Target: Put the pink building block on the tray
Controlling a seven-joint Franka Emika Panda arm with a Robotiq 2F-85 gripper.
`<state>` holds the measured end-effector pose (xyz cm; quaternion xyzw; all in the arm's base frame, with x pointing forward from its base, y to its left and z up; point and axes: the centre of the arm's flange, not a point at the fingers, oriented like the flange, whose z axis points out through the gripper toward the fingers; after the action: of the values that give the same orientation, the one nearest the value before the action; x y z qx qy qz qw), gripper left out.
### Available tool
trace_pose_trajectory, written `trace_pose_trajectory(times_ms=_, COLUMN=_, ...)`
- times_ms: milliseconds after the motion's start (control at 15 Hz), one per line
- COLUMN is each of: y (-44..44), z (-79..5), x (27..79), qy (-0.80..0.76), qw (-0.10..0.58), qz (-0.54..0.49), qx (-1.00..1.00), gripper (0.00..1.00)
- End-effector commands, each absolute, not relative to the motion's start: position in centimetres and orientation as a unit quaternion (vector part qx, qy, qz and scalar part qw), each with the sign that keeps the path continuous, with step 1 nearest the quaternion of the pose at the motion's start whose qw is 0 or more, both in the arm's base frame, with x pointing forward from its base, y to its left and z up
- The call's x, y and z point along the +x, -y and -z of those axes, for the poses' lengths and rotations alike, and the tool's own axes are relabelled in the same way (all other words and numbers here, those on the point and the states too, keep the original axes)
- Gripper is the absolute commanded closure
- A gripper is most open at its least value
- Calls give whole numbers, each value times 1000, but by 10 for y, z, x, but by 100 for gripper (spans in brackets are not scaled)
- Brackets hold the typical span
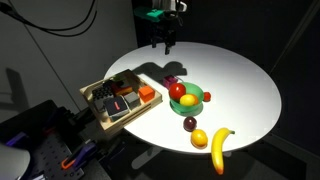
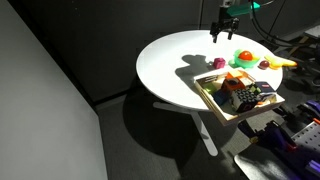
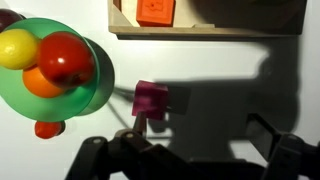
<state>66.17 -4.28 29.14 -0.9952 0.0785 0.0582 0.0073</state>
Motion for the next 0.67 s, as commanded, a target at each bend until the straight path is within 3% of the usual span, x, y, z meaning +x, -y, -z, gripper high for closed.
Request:
trace_pose_trajectory(times_ms=0, y=57, z=-271, x=673, qy=-96, qw=-11, qz=-69, qx=-993, gripper=0)
trace_pose_trajectory(times_ms=600, y=76, z=-224, x=679, qy=-113, qw=-37, qz=-74, qx=-990, gripper=0)
